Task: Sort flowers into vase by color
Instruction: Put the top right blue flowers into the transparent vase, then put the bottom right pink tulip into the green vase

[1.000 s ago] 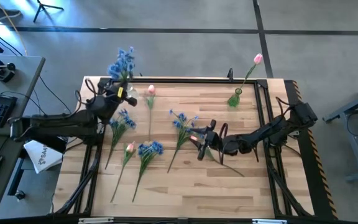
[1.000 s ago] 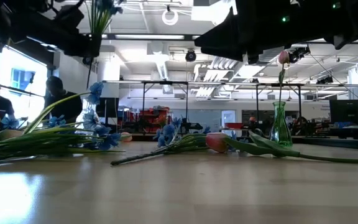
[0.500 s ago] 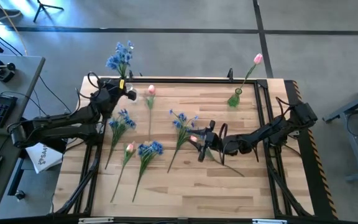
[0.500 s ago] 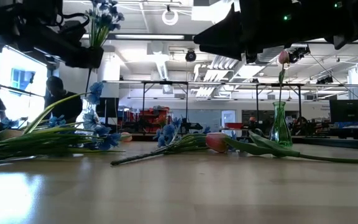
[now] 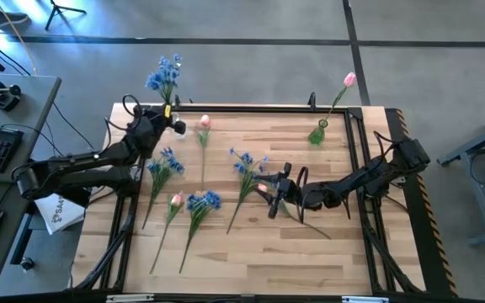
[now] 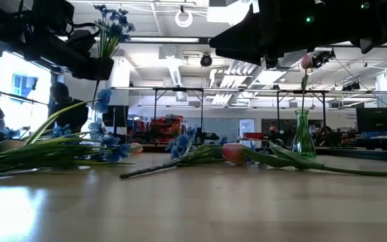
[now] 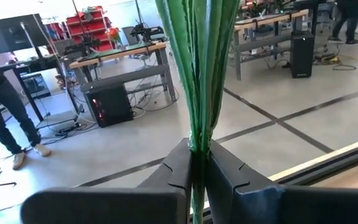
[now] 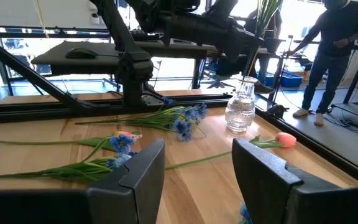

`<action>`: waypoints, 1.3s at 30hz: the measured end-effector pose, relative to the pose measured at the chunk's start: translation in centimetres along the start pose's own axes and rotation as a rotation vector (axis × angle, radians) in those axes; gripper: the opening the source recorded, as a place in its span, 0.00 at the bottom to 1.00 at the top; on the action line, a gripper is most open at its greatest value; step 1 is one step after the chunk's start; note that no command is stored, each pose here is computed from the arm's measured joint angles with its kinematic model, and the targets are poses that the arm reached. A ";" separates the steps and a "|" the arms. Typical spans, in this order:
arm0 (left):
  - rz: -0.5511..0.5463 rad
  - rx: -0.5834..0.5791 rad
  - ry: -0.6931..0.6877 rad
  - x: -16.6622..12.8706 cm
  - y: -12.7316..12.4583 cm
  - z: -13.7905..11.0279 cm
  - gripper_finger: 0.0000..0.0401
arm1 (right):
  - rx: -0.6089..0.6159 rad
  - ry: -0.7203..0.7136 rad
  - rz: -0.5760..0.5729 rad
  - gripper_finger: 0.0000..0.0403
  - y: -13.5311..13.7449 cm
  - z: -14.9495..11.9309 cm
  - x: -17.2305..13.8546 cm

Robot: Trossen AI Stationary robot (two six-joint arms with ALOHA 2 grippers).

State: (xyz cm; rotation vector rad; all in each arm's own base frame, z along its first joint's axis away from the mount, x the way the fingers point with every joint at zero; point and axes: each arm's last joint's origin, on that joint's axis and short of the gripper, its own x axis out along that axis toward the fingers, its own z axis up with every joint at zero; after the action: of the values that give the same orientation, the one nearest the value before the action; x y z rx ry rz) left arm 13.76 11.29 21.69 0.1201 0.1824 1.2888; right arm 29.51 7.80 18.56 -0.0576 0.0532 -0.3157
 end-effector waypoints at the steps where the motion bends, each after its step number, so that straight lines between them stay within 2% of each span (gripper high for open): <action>1: -0.005 0.002 0.004 0.1 0.0 -0.1 0.07 | 0.000 0.000 0.000 0.45 0.0 0.0 0.0; 13: -0.015 0.025 0.055 -0.1 0.1 -0.6 0.36 | 0.008 0.000 0.000 0.45 0.0 0.0 0.0; 18: -0.024 0.024 0.164 -0.3 0.5 0.8 0.45 | 0.008 0.000 0.000 0.45 0.0 0.0 0.0; 24: -0.040 0.008 0.338 -0.9 1.3 3.4 0.50 | 0.008 0.000 0.000 0.45 0.0 0.0 0.0; 30: -0.053 -0.017 0.447 -1.9 2.3 5.6 0.51 | 0.012 0.016 -0.022 0.45 -0.1 0.1 -0.1; 34: -0.102 -0.043 0.504 -2.8 2.9 6.9 0.51 | 0.040 0.094 -0.089 0.45 -0.7 0.1 -0.6; 39: -0.171 -0.067 0.474 -4.3 3.3 8.4 0.51 | 0.107 0.252 -0.116 0.45 -1.5 -0.2 -1.9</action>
State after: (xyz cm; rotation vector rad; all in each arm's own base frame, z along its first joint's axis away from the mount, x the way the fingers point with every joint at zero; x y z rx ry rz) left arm 11.16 8.14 30.88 -0.2574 0.5426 1.1340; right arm 27.22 6.94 18.56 0.0862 0.2838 -0.4397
